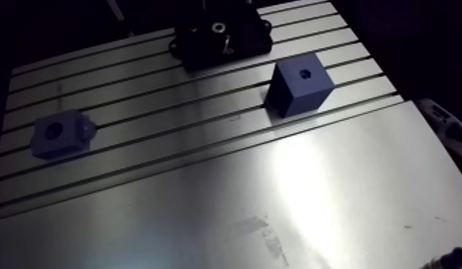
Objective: Pick up the bearing and press it into the housing until flush.
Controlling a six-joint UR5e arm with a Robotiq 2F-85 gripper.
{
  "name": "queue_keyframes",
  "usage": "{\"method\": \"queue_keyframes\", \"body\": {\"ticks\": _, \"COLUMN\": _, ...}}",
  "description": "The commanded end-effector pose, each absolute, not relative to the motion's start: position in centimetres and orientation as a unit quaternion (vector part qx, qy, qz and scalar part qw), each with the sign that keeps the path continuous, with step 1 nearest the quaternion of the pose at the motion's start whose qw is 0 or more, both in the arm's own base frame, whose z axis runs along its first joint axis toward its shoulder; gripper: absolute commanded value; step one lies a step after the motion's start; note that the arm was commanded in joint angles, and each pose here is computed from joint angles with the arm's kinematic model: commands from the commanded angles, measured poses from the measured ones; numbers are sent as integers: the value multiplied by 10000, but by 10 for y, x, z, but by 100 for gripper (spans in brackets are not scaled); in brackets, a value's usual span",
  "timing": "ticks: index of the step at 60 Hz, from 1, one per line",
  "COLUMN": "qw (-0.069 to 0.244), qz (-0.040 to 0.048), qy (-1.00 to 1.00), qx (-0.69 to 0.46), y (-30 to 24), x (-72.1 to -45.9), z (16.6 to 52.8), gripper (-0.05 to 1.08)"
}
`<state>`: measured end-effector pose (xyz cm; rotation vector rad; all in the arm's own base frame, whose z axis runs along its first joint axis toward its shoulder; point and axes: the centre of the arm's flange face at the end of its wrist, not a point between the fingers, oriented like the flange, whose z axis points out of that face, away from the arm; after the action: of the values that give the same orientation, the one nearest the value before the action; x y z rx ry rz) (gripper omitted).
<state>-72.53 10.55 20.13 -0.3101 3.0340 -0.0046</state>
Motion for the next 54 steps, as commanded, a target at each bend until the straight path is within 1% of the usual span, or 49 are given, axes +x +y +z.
{"method": "queue_keyframes", "body": {"ticks": 1, "qw": 524, "qz": -21, "qy": 9939, "qx": -971, "y": 104, "x": -720, "z": 192, "gripper": 1}}
{"method": "queue_keyframes", "body": {"ticks": 16, "qw": 573, "qz": -24, "qy": 9935, "qx": -985, "y": 100, "x": -715, "z": 188, "gripper": 1}}
{"method": "queue_keyframes", "body": {"ticks": 18, "qw": 590, "qz": -31, "qy": 9934, "qx": -986, "y": 100, "x": -714, "z": 187, "gripper": 3}}
{"method": "queue_keyframes", "body": {"ticks": 19, "qw": 605, "qz": -38, "qy": 9933, "qx": -987, "y": 100, "x": -713, "z": 185, "gripper": 6}}
{"method": "queue_keyframes", "body": {"ticks": 20, "qw": 605, "qz": -38, "qy": 9933, "qx": -987, "y": 100, "x": -713, "z": 185, "gripper": 6}}
{"method": "queue_keyframes", "body": {"ticks": 22, "qw": 621, "qz": -44, "qy": 9930, "qx": -1001, "y": 97, "x": -711, "z": 184, "gripper": 11}}
{"method": "queue_keyframes", "body": {"ticks": 24, "qw": 621, "qz": -44, "qy": 9930, "qx": -1001, "y": 97, "x": -711, "z": 184, "gripper": 11}}
{"method": "queue_keyframes", "body": {"ticks": 25, "qw": 622, "qz": -43, "qy": 9928, "qx": -1021, "y": 94, "x": -712, "z": 184, "gripper": 14}}
{"method": "queue_keyframes", "body": {"ticks": 26, "qw": 622, "qz": -43, "qy": 9928, "qx": -1021, "y": 94, "x": -712, "z": 184, "gripper": 14}}
{"method": "queue_keyframes", "body": {"ticks": 28, "qw": 641, "qz": -50, "qy": 9925, "qx": -1039, "y": 91, "x": -711, "z": 182, "gripper": 20}}
{"method": "queue_keyframes", "body": {"ticks": 35, "qw": 644, "qz": -51, "qy": 9924, "qx": -1048, "y": 90, "x": -710, "z": 182, "gripper": 21}}
{"method": "queue_keyframes", "body": {"ticks": 38, "qw": 649, "qz": -52, "qy": 9922, "qx": -1062, "y": 87, "x": -710, "z": 182, "gripper": 26}}
{"method": "queue_keyframes", "body": {"ticks": 46, "qw": 657, "qz": -55, "qy": 9921, "qx": -1071, "y": 86, "x": -709, "z": 181, "gripper": 28}}
{"method": "queue_keyframes", "body": {"ticks": 49, "qw": 657, "qz": -55, "qy": 9921, "qx": -1065, "y": 86, "x": -709, "z": 181, "gripper": 32}}
{"method": "queue_keyframes", "body": {"ticks": 54, "qw": 663, "qz": -57, "qy": 9921, "qx": -1064, "y": 86, "x": -709, "z": 180, "gripper": 32}}
